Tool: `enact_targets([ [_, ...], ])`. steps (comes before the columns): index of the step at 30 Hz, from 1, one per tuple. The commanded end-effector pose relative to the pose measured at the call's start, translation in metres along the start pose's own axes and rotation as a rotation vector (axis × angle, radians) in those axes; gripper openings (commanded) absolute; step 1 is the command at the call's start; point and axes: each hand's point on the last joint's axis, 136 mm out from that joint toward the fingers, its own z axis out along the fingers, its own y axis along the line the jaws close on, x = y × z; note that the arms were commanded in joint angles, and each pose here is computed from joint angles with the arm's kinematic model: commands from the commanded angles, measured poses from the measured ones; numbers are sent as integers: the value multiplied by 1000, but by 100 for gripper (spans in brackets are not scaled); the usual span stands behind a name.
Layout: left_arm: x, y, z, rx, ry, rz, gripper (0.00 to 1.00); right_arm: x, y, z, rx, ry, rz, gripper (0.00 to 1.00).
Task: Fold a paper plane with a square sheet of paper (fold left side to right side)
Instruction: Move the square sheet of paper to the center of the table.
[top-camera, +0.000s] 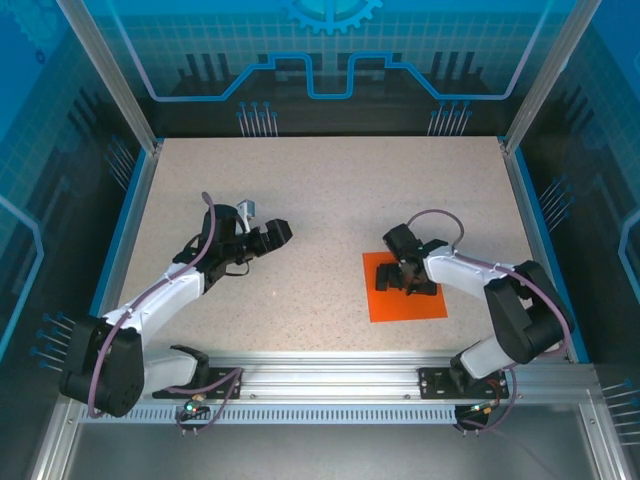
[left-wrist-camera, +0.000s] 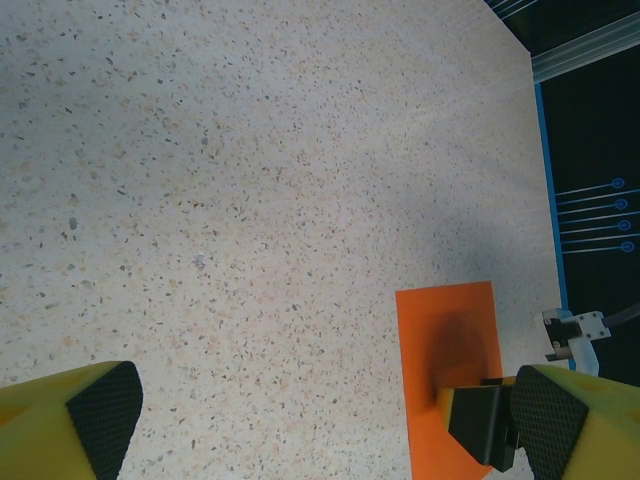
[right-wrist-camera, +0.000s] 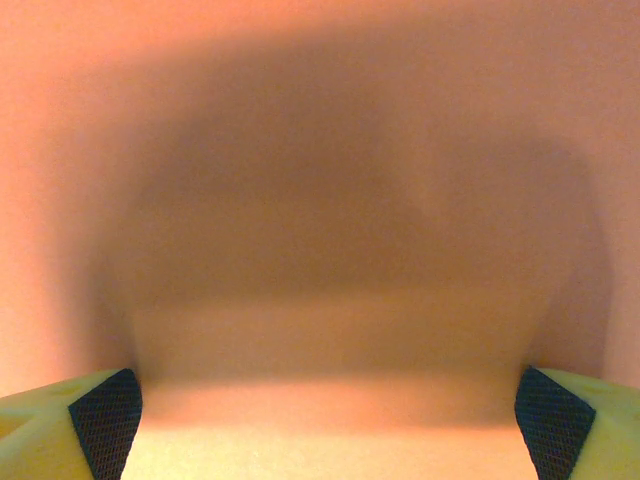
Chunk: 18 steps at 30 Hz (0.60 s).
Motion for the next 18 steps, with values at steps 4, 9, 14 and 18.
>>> enact_targets([
  [4,1,-4,-1,5,5,-3,99,5,32,8,2,39,5,100],
  [9,1,-2,-1,-8,5,-3,99,0,66,12,-20,45,21,100],
  [14,0,0,-2,-23,2,-5,99,-5,106,17,-92,31,82,100],
  [18,1,2,-2,-32,10,-9,99,-8,138,17,-109,27,54,100],
])
